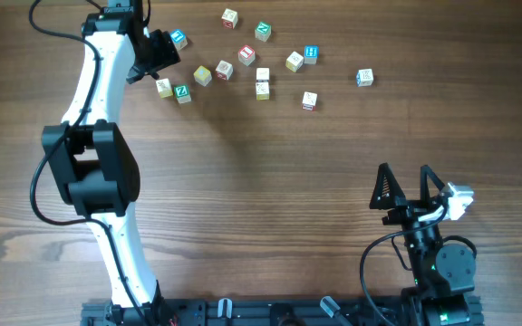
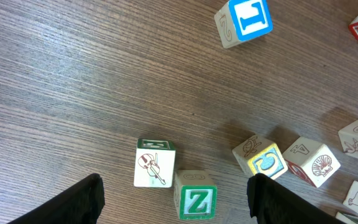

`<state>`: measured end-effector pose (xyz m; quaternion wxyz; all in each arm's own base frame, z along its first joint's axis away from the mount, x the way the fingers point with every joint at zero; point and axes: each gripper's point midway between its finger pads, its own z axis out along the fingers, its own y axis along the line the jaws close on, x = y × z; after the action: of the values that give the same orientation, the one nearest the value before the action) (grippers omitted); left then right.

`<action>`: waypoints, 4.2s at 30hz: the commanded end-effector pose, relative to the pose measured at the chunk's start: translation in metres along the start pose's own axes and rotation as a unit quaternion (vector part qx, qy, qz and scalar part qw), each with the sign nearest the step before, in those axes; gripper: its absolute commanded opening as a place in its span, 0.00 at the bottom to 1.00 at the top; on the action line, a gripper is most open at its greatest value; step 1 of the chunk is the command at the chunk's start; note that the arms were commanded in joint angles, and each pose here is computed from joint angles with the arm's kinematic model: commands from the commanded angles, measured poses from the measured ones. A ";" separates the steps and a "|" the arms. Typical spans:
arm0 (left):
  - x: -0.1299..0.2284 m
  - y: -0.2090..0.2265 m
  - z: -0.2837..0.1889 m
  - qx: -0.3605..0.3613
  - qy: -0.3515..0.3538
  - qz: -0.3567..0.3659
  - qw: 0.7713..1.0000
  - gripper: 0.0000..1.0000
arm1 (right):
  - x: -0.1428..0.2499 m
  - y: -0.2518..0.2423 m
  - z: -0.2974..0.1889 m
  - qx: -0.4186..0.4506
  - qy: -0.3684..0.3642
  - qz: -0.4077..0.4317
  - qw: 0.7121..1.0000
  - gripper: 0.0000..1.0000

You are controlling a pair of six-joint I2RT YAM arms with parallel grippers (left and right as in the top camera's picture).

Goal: Form a horizontal line
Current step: 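Lower the left gripper and grasp the green-lettered block, then carry the green-lettered block toward the table center with the left gripper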

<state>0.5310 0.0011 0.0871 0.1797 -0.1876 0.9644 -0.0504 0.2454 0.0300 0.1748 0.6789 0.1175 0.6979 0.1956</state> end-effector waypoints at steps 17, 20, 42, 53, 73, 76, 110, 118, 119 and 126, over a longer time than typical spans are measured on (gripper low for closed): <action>0.033 0.023 0.061 -0.030 0.004 0.003 1.000 0.54 | -0.001 0.002 0.000 -0.006 -0.003 0.000 1.000 1.00; 0.033 0.023 0.064 -0.029 0.000 0.003 1.000 0.52 | -0.001 0.002 0.000 -0.006 -0.003 0.000 1.000 0.99; 0.041 0.026 0.065 -0.034 0.012 0.003 0.999 0.42 | -0.001 0.002 0.000 -0.006 -0.003 0.000 1.000 1.00; 0.024 0.023 0.049 -0.024 -0.018 0.006 1.000 0.27 | -0.001 0.002 0.000 -0.006 -0.003 0.000 1.000 1.00; 0.153 -0.003 -0.123 -0.006 0.134 0.061 0.989 0.24 | -0.001 0.002 0.000 -0.006 -0.003 0.000 1.000 1.00; 0.183 -0.019 -0.107 -0.008 0.159 0.099 0.982 0.25 | -0.001 0.002 0.000 -0.006 -0.003 0.000 1.000 1.00; 0.265 -0.069 -0.008 0.032 0.114 0.169 0.979 0.30 | -0.001 0.002 0.000 -0.006 -0.003 0.000 1.000 1.00; 0.266 -0.069 -0.007 0.032 0.114 0.165 0.979 0.29 | -0.001 0.002 0.000 -0.005 -0.002 0.000 1.000 1.00; 0.266 -0.069 -0.007 0.032 0.114 0.165 0.979 0.29 | -0.001 0.002 0.000 -0.006 -0.003 0.000 1.000 1.00; 0.266 -0.069 -0.007 0.033 0.113 0.165 0.979 0.29 | -0.001 0.002 0.000 -0.006 -0.003 0.000 1.000 1.00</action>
<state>0.3238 -0.1661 0.0226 0.0833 -0.0082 0.9932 -0.0806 0.2454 0.0300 0.1748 0.6789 0.1176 0.6979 0.1954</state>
